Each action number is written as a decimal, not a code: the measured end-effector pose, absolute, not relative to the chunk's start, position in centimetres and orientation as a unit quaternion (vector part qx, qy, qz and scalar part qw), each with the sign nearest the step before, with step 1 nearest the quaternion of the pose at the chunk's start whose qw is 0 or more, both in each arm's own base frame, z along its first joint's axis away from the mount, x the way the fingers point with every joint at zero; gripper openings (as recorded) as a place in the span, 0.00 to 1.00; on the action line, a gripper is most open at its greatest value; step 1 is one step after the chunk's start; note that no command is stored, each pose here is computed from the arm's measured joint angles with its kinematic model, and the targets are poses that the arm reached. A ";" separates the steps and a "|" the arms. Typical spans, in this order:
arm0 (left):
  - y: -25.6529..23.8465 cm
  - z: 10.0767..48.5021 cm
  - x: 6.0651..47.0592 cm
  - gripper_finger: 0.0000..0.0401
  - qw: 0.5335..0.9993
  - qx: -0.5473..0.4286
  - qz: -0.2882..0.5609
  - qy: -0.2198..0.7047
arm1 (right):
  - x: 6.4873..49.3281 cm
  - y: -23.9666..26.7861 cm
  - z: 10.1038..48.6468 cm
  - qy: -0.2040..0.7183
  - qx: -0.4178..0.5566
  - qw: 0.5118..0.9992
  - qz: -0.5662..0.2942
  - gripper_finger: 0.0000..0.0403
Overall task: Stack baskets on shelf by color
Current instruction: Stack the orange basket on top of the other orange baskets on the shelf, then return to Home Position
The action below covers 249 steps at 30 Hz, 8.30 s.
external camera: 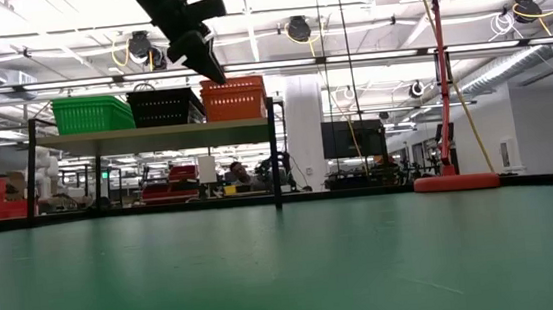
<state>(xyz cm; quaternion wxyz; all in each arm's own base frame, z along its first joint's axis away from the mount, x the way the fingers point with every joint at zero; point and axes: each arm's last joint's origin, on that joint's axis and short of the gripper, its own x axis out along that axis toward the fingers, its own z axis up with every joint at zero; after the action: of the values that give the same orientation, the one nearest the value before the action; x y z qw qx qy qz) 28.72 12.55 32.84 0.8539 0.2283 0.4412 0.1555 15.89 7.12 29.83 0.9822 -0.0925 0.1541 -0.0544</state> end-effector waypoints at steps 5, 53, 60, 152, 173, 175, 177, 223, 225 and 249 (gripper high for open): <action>11.3 34.2 28.1 0.38 0.858 0.238 0.175 0.420 | 15.9 7.1 29.8 0.155 -0.093 0.982 -0.054 0.00; 0.4 20.7 21.1 0.02 0.996 0.076 -0.006 0.045 | 15.8 1.0 16.2 0.111 -0.110 0.987 -0.029 0.00; 0.1 18.3 19.2 0.03 0.999 0.032 -0.010 0.011 | 15.2 0.5 15.1 0.104 -0.098 0.989 -0.035 0.00; -0.8 17.7 11.9 0.01 0.996 0.087 -0.002 0.003 | 9.7 0.2 17.0 -0.011 -0.110 0.994 -0.015 0.00; 0.2 17.9 9.7 0.01 0.993 0.095 -0.010 -0.066 | 9.7 0.2 17.0 -0.011 -0.110 0.994 -0.016 0.00; 0.3 17.8 9.6 0.01 0.994 0.092 -0.006 -0.059 | 9.7 0.2 17.0 -0.011 -0.110 0.994 -0.016 0.00; 0.5 17.6 9.7 0.02 0.995 0.089 0.000 -0.048 | 9.7 0.2 17.0 -0.011 -0.110 0.994 -0.017 0.00; 0.9 16.8 9.8 0.09 0.997 0.078 0.021 -0.002 | 9.7 0.2 17.0 -0.013 -0.110 0.994 -0.017 0.00; 0.9 16.8 9.8 0.09 0.997 0.078 0.021 -0.002 | 9.7 0.2 17.0 -0.013 -0.110 0.994 -0.017 0.00; 0.9 16.8 9.8 0.09 0.997 0.078 0.021 -0.002 | 9.7 0.2 17.0 -0.013 -0.110 0.994 -0.017 0.00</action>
<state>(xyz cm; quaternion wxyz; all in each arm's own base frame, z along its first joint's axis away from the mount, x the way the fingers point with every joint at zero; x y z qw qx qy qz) 9.77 0.95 16.79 0.9967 0.0783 -0.0017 0.0214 9.70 0.22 16.99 0.9937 -0.1098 -0.0129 -0.0169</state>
